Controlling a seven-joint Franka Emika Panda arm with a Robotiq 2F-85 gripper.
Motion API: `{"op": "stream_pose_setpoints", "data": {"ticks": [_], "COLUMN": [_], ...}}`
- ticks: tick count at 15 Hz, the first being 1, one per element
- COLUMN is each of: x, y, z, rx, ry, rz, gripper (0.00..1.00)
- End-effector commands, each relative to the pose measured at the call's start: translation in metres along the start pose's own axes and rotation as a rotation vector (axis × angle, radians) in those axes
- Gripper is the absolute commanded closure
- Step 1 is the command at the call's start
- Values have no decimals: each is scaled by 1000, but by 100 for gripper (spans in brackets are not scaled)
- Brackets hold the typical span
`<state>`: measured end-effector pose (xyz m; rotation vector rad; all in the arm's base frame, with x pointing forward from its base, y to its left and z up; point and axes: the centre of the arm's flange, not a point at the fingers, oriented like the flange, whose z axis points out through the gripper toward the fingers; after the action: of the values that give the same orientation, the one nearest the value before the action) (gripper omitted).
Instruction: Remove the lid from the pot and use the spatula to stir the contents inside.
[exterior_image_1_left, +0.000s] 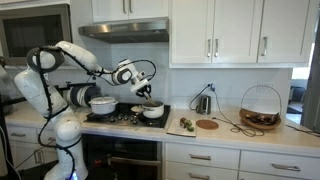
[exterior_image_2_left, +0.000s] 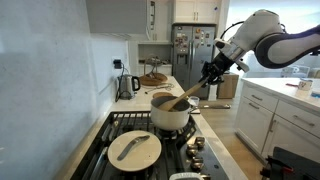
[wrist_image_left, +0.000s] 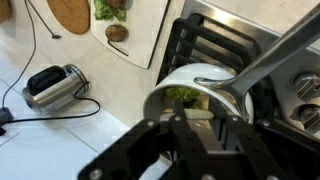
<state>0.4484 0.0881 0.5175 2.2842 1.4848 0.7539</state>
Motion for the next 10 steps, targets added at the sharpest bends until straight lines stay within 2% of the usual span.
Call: {"op": "stream_pose_setpoints", "data": {"ticks": [1,6,10], "x": [23,51,75], "y": [6,1,-14], "z": [-23,-34,-34], "rx": [-15,-14,-46], "ry": [-71,-160,-235], "rz": [-10,-46,-79], "gripper": [92,92,92]}}
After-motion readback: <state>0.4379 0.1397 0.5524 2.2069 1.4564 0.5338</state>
